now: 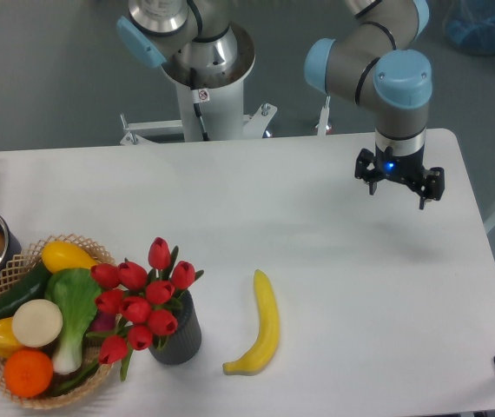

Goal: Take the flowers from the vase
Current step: 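Move the open gripper from its start pose toward the tulip vase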

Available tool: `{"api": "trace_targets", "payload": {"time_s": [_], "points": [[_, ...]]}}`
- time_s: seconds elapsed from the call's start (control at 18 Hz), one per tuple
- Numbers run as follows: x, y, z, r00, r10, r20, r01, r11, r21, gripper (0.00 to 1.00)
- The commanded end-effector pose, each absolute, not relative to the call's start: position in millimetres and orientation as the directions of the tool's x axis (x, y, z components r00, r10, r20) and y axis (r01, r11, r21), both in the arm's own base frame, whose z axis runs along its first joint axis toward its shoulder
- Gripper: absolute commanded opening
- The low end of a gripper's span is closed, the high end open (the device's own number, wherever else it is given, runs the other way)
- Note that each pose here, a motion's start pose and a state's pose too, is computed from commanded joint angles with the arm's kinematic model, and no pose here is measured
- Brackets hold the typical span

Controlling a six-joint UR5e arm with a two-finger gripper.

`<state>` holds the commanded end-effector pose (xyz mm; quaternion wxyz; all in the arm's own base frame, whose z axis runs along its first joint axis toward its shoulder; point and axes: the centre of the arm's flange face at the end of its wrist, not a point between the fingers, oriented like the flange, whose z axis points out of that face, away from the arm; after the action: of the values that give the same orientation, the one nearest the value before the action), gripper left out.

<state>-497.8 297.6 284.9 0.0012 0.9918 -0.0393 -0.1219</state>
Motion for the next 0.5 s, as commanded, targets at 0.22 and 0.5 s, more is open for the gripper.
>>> {"api": "trace_targets", "payload": {"time_s": [0.22, 0.5], "points": [[-490, 310, 286, 0.966, -0.09, -0.244, -0.091, -0.996, 0.004, 1.0], [-480, 320, 278, 0.969, -0.096, -0.226, -0.102, -0.995, -0.014, 1.0]]}}
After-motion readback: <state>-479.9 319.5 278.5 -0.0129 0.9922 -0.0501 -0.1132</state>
